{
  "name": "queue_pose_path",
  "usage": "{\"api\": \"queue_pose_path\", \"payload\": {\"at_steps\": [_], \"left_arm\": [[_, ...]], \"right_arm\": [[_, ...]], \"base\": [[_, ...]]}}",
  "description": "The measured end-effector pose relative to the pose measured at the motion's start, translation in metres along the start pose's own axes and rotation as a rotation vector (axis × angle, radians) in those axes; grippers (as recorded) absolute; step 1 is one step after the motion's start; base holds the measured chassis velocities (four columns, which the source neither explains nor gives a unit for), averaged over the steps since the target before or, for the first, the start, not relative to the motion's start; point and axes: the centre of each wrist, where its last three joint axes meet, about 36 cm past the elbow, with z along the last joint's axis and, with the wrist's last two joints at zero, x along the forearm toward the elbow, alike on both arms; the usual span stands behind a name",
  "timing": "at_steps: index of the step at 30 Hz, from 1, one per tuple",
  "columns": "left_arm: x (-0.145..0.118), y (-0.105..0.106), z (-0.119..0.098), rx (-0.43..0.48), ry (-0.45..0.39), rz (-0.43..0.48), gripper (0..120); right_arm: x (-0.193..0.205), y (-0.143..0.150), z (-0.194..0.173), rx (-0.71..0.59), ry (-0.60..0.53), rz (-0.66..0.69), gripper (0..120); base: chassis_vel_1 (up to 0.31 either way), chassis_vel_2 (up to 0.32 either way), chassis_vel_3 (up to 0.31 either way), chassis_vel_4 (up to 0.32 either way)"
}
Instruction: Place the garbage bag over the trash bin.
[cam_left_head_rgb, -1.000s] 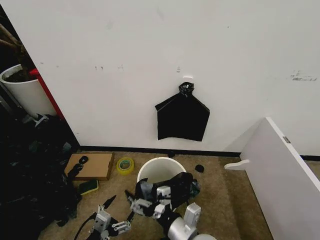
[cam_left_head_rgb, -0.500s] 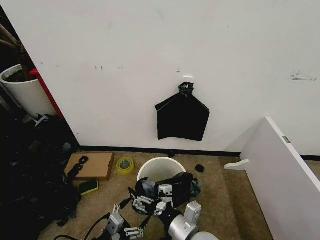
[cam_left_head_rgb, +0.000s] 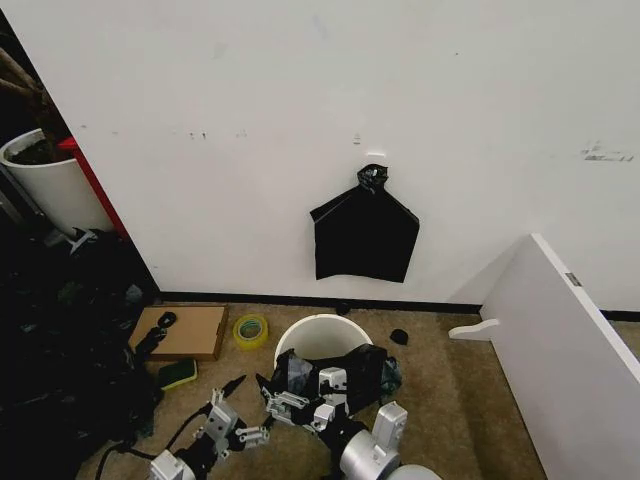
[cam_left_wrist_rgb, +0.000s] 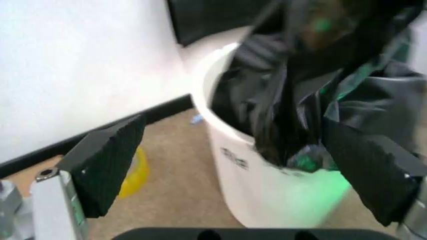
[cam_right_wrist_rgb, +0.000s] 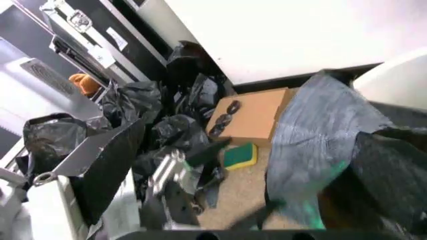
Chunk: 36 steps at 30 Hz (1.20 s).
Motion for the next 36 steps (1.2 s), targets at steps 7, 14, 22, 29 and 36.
{"api": "queue_pose_path", "payload": {"at_steps": [7, 14, 22, 29, 36], "left_arm": [[-0.006, 0.007, 0.000, 0.005, -0.012, -0.045, 100], [-0.007, 0.015, -0.001, 0.041, -0.014, -0.107, 100], [0.005, 0.007, 0.007, 0.068, -0.005, -0.133, 100], [0.046, -0.020, 0.016, 0.093, 0.016, -0.096, 100], [0.074, -0.029, 0.032, 0.111, 0.030, -0.128, 100]], "right_arm": [[0.003, 0.000, -0.001, 0.002, 0.000, -0.003, 100], [0.011, -0.001, 0.001, 0.017, 0.017, -0.006, 100], [0.016, -0.002, 0.006, 0.050, 0.049, -0.017, 100], [0.029, -0.002, 0.002, 0.134, 0.045, -0.050, 100], [0.042, -0.001, -0.003, 0.234, 0.032, -0.090, 100]], "base": [[0.000, 0.000, 0.000, 0.000], [0.000, 0.000, 0.000, 0.000], [0.000, 0.000, 0.000, 0.000], [0.000, 0.000, 0.000, 0.000], [0.000, 0.000, 0.000, 0.000]]}}
